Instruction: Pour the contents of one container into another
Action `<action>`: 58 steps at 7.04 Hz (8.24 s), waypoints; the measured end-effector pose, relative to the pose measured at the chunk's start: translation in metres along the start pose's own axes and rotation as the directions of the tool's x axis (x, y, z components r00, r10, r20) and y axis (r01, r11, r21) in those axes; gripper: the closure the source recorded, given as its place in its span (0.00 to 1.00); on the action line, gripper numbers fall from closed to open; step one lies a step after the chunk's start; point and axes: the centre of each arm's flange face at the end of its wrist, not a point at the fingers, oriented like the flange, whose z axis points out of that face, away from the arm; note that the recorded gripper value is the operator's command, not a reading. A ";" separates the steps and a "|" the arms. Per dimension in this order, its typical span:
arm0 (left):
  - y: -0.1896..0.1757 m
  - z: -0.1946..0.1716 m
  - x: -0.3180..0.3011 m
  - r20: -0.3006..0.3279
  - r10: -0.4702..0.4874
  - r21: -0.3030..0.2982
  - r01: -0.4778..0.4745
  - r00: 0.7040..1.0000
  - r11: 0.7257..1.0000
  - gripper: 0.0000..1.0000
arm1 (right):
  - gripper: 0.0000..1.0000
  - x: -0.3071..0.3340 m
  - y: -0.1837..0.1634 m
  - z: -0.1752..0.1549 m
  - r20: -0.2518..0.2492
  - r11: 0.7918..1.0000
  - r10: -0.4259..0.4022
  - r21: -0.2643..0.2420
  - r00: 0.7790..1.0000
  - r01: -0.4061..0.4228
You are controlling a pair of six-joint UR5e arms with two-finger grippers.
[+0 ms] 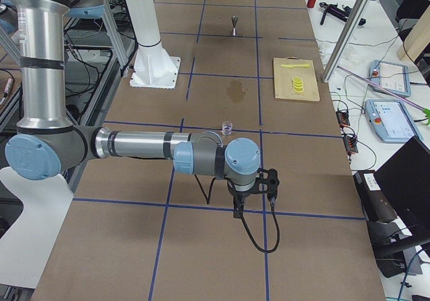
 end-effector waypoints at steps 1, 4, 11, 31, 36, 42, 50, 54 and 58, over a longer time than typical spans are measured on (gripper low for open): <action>-0.014 0.011 0.032 0.048 -0.001 0.013 0.001 0.999 1.000 0.00 | 0.00 0.001 0.001 0.001 0.000 1.000 -0.001 -0.001 1.000 0.001; -0.035 0.041 0.108 0.197 -0.050 0.053 0.041 0.979 0.998 0.00 | 0.00 -0.027 0.007 -0.025 -0.002 0.997 -0.056 0.047 0.998 0.056; 0.081 0.039 0.264 0.105 -0.403 0.063 0.399 0.909 0.915 0.00 | 0.00 -0.163 0.025 -0.024 0.034 1.000 -0.009 0.027 0.999 0.008; 0.224 0.295 0.294 0.319 -0.694 0.792 0.221 0.645 0.569 0.11 | 0.00 -0.272 0.056 -0.033 0.002 0.996 -0.031 0.084 1.000 0.031; 0.213 0.302 0.296 0.319 -0.691 0.814 0.186 0.648 0.550 0.32 | 0.00 -0.317 0.102 -0.011 -0.023 0.978 0.044 0.206 0.999 -0.038; 0.208 0.312 0.296 0.325 -0.691 0.821 0.170 0.646 0.544 0.59 | 0.00 -0.335 0.120 -0.001 0.004 0.979 0.054 0.196 0.999 -0.054; 0.154 0.259 0.314 0.210 -0.729 0.857 0.236 0.651 0.458 1.00 | 0.00 -0.352 0.128 -0.010 0.022 0.977 0.023 0.211 0.999 -0.028; 0.087 0.225 0.390 0.090 -0.640 0.842 0.285 0.763 0.458 1.00 | 0.00 -0.375 0.142 -0.025 0.011 0.959 -0.039 0.281 0.999 0.034; 0.056 0.189 0.433 0.110 -0.390 0.842 0.123 0.914 0.525 1.00 | 0.00 -0.396 0.151 -0.004 -0.065 0.930 -0.065 0.358 0.996 0.084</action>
